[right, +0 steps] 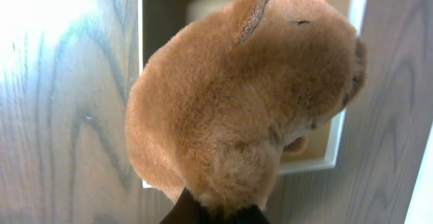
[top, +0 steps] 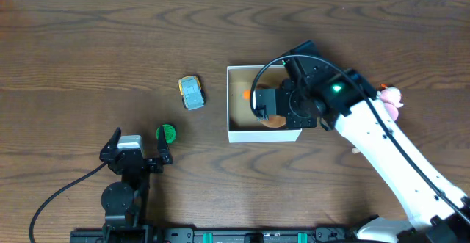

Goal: Pack container
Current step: 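Carry the capybara left and lower it into the white box, then open the right gripper and withdraw toward the pink figurine, then grasp the pink-white figurine with the right gripper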

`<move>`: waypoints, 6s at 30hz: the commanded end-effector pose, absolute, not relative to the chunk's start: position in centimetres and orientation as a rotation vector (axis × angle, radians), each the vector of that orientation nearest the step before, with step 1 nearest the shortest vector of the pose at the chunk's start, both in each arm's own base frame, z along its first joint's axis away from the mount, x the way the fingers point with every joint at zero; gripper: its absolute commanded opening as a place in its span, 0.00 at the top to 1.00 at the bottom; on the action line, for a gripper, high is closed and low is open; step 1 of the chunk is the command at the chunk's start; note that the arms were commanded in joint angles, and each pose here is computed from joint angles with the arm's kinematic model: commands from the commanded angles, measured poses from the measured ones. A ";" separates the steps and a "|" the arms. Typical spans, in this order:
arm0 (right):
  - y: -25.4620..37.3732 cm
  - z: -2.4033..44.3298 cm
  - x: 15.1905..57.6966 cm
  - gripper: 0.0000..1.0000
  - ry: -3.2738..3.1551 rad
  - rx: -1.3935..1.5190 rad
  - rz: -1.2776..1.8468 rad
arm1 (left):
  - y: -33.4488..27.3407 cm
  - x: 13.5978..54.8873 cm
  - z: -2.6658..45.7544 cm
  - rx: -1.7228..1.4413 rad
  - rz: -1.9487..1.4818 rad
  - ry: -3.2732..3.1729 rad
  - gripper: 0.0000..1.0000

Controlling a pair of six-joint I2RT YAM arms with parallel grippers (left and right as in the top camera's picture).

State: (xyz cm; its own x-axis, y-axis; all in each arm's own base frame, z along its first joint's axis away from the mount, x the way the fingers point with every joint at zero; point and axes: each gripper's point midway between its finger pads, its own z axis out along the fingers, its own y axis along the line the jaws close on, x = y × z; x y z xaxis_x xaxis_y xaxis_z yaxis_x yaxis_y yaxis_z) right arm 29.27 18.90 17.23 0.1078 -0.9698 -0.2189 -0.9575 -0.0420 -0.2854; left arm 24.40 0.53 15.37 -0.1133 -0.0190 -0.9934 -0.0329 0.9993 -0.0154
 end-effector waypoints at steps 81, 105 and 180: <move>19.2 8.3 31.3 0.18 1.973 -2.133 0.042 | 0.7 24.4 13.5 -0.055 0.009 1.731 0.02; 13.8 22.6 35.5 0.25 2.405 -0.642 -0.035 | 0.7 24.4 13.5 -0.055 0.009 1.731 0.02; -8.2 12.9 35.6 0.99 2.387 0.372 0.015 | 0.7 24.4 13.5 -0.055 0.009 1.731 0.02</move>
State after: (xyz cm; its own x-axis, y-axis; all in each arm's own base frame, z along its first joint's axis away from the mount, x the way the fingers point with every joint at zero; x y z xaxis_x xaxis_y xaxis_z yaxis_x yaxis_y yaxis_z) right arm 34.23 -9.41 7.80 -0.7569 0.3661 -0.5414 0.3725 0.9223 0.1029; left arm 24.40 0.53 15.36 -0.1137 -0.0190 -0.9933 -0.0329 0.9993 -0.0154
